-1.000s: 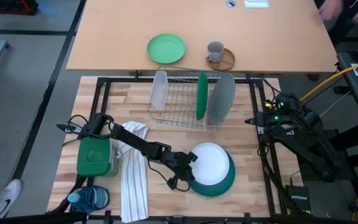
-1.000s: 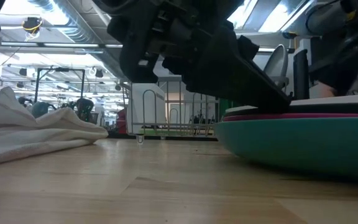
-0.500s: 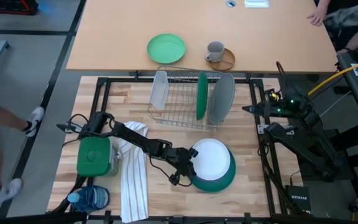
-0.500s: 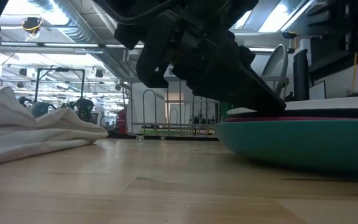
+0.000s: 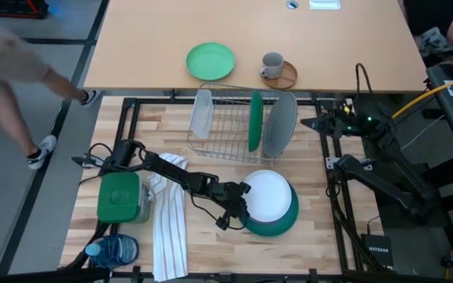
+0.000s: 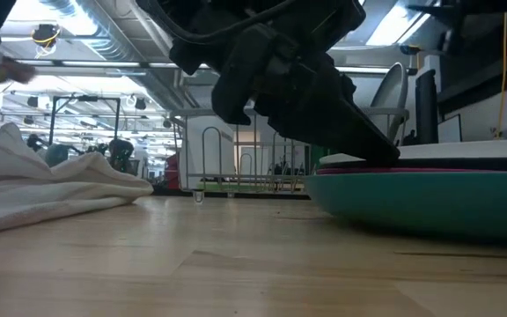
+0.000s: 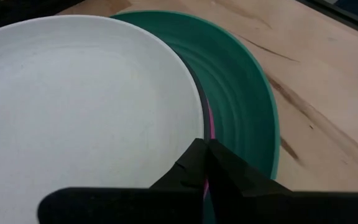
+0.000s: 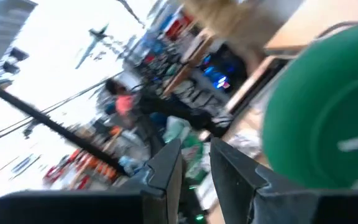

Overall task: Sort dishes
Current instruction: Put the white plate in the dish rack

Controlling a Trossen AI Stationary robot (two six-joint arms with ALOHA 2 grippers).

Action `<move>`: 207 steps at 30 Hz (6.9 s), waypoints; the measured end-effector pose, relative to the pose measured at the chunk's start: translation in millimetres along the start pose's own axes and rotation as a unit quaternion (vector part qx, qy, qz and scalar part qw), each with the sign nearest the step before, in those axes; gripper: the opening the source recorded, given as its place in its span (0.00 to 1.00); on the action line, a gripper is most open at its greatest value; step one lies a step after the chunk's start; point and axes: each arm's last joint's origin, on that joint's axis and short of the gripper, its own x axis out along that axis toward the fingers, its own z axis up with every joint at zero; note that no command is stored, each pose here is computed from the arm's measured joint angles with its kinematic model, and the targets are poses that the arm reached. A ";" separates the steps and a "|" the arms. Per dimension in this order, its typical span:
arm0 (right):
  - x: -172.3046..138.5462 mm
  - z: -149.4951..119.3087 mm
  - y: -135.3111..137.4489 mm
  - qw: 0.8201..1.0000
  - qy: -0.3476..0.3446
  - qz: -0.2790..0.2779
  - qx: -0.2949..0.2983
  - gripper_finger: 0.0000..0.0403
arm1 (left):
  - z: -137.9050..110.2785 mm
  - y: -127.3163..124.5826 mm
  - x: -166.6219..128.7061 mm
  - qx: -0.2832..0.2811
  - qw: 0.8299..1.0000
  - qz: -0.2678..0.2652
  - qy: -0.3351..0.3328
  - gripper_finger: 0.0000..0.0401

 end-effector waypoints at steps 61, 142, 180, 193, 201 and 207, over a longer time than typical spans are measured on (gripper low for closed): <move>82.0 -182.1 -10.9 0.859 0.268 -0.436 0.023 0.22 | 0.0 -1.2 -0.2 0.022 1.000 -0.004 0.002 0.02; 85.7 -174.9 9.2 0.865 0.330 -0.367 0.090 0.05 | 37.3 -20.8 -9.7 0.097 0.994 0.012 -0.054 0.23; 91.1 -157.1 39.2 0.861 0.361 -0.332 0.135 0.09 | 56.2 -60.8 -12.5 0.276 0.952 0.134 0.000 0.02; 92.2 -151.8 44.5 0.877 0.376 -0.295 0.048 0.10 | 58.3 -83.7 -12.2 0.181 0.975 0.131 -0.009 0.02; 94.5 -128.3 67.5 0.901 0.339 -0.269 -0.036 0.10 | 66.6 -96.0 -20.3 0.121 0.980 0.157 -0.019 0.02; 89.0 -100.1 89.8 0.906 0.302 -0.275 -0.109 0.10 | 93.5 -89.3 -57.2 0.053 0.980 0.183 -0.061 0.02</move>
